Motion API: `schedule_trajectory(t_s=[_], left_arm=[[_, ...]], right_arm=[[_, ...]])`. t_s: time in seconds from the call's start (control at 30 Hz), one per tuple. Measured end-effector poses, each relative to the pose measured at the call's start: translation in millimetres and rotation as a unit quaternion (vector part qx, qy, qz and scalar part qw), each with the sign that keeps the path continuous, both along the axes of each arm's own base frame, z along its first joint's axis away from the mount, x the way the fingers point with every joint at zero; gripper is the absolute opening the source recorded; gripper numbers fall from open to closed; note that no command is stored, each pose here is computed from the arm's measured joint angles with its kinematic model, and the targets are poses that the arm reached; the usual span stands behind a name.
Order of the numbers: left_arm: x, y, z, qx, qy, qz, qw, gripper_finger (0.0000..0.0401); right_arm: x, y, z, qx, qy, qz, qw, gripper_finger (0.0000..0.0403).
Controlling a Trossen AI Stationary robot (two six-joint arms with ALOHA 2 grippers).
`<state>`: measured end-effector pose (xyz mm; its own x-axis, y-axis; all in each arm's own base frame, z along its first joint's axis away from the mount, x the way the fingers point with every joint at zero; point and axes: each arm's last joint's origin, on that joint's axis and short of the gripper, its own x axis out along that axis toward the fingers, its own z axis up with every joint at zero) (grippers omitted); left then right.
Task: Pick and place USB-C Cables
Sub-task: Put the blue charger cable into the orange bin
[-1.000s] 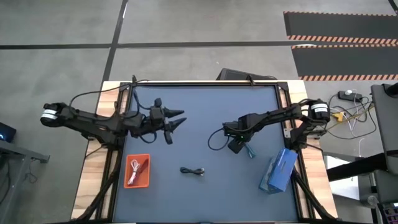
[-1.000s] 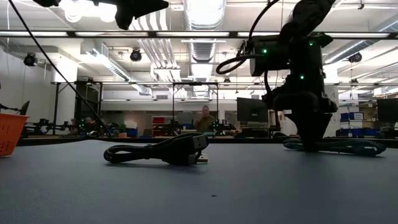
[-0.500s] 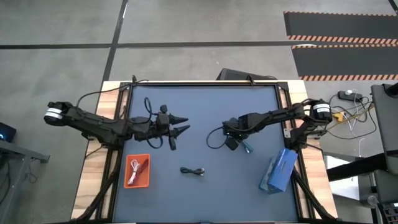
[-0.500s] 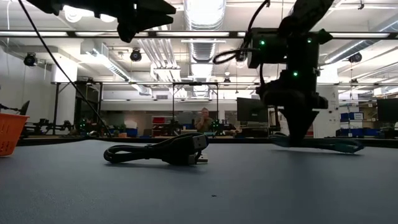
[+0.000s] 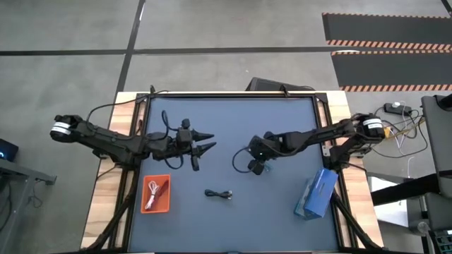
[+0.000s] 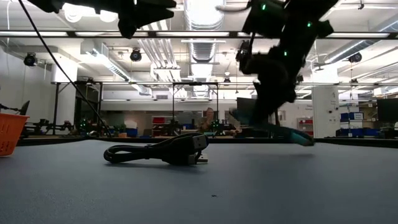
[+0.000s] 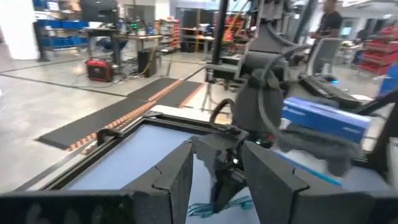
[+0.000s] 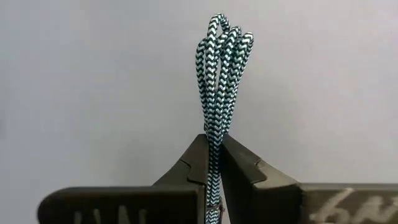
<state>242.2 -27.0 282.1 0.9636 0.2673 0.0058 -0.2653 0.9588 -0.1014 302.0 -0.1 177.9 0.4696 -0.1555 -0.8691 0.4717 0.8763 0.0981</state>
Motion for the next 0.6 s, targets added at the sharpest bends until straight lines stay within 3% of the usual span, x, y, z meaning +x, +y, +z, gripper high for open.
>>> schedule_trajectory(t_s=[0.13,0.3,0.43,0.6], left_arm=[[-0.8,-5.9,-0.7,-0.001,-0.001,-0.016,1.000,0.0125],[0.5,-11.4,-3.0,-0.020,-0.003,-0.026,0.999,0.0125],[3.7,-13.7,-2.5,-0.041,-0.024,-0.031,0.998,0.0125],[12.5,-18.6,-8.2,-0.043,-0.032,-0.040,0.998,0.0125]], right_arm=[[1.6,12.1,20.6,-0.038,-0.081,0.036,0.995,0.0014],[-9.9,25.8,41.2,-0.068,-0.193,0.077,0.976,0.0013],[-26.6,30.2,51.1,-0.081,-0.306,0.102,0.943,0.0013],[-45.1,31.2,44.6,-0.089,-0.446,0.118,0.883,0.0013]])
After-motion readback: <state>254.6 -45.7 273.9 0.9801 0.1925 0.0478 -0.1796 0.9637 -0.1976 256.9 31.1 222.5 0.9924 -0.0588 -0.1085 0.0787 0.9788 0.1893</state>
